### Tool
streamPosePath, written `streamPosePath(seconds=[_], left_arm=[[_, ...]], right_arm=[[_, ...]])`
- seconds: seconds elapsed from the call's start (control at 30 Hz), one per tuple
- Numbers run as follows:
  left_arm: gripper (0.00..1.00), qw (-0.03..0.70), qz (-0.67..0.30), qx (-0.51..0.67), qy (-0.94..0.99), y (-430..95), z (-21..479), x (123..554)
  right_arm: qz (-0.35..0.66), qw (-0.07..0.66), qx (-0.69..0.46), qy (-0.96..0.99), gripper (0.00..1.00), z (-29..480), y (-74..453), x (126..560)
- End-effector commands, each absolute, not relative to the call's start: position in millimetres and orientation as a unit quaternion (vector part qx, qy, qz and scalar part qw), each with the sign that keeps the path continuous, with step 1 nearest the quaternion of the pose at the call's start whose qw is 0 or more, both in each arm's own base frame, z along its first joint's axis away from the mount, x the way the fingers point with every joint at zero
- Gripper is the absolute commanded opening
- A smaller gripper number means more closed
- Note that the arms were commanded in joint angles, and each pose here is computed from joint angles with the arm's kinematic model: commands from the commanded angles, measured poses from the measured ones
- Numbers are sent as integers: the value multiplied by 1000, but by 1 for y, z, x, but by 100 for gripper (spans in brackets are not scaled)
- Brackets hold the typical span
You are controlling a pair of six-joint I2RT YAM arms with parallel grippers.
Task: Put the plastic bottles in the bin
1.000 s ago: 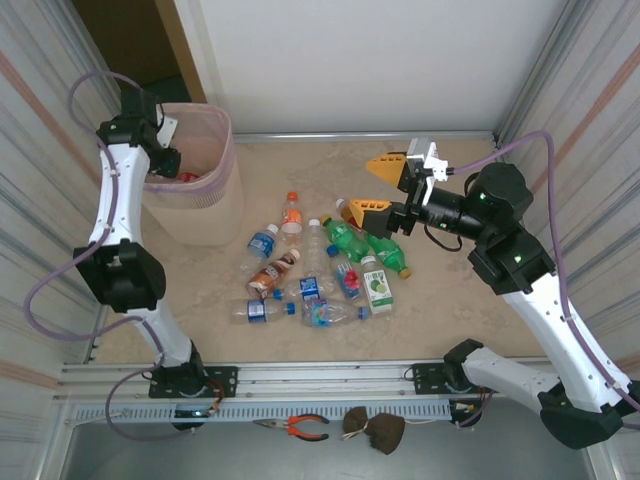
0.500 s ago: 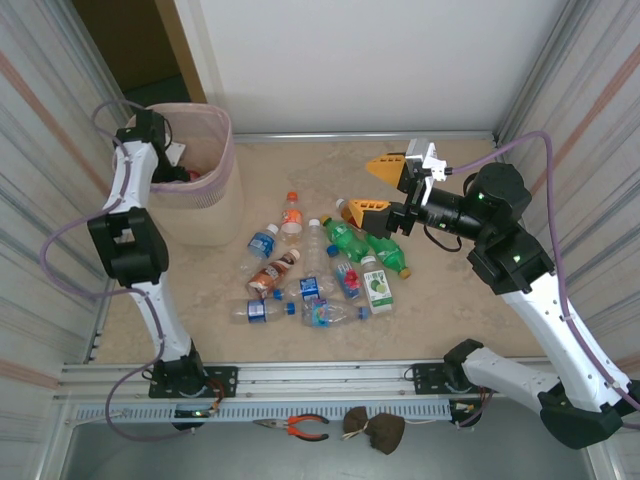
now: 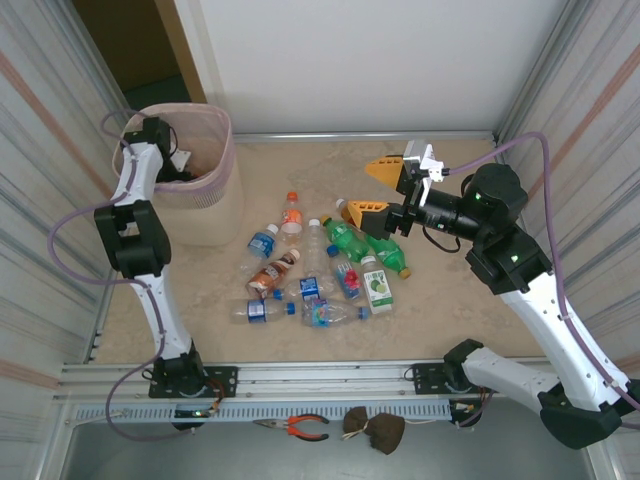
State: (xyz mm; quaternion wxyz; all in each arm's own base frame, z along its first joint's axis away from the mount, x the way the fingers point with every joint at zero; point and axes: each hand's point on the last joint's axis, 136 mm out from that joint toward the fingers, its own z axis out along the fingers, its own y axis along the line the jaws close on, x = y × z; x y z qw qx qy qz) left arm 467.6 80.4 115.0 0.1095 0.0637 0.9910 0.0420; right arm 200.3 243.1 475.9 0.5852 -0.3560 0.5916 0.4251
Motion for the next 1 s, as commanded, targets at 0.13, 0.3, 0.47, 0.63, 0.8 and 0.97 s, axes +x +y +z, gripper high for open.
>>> streamPosePath(seconds=[0.13,0.3,0.47,0.63,0.8,0.97], left_arm=[[80,126,33,57,990,80,140,462],[84,157,21,54,986,73,168,463],[85,188,4,53,981,65,197,462],[86,232,-11,50,971,57,232,459],[86,274,-25,48,960,48,266,453],[85,328,-63,50,941,31,304,447]], right_arm=[[420,600,-357,581,83,484,240,199],[413,598,-351,590,82,481,238,201],[410,599,-348,593,82,481,235,200],[394,594,-341,612,82,471,232,204],[371,584,-330,643,81,453,228,215],[348,563,-315,680,80,430,225,232]])
